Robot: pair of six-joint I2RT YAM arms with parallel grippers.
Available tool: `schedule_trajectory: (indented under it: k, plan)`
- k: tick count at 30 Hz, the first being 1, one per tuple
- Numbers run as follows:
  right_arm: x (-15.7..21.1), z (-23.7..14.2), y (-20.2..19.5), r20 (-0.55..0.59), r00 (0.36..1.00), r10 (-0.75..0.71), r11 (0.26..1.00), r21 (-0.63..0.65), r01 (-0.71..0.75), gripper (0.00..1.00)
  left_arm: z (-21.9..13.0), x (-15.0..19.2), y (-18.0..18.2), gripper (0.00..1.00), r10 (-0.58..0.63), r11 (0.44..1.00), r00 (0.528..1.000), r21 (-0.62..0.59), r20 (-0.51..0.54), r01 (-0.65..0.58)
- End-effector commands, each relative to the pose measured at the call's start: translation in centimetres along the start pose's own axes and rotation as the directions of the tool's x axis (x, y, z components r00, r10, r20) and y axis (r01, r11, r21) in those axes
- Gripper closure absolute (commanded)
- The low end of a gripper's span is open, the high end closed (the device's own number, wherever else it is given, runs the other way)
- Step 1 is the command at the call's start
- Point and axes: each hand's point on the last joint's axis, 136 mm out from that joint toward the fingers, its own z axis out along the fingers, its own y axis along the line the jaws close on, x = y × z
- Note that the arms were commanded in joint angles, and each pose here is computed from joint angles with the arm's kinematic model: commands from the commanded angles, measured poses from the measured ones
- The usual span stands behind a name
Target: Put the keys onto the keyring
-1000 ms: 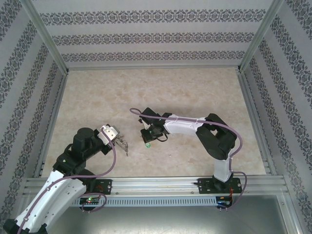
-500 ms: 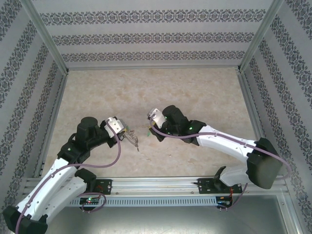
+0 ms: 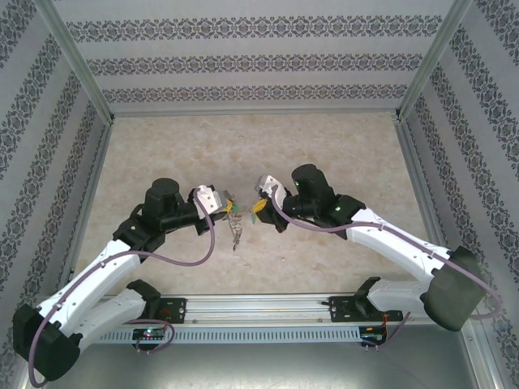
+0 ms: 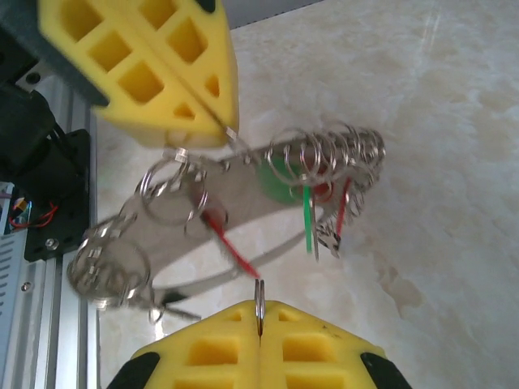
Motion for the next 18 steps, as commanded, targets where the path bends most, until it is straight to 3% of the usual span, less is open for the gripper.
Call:
schedule_trajectory:
  k: [1, 18]
  plan:
    - [-1.7, 0.5, 0.8, 0.010, 1.000, -0.010, 0.999, -0.049, 0.011, 1.00, -0.1, -4.4, 0.3, 1.00, 0.106, 0.994, 0.986, -0.003, 0.131, -0.107]
    - [-2.7, 1.0, 1.0, -0.005, 0.992, 0.130, 0.980, -0.153, -0.129, 1.00, 1.0, -5.2, -0.1, 1.00, 0.094, 0.994, 0.983, 0.040, 0.157, -0.101]
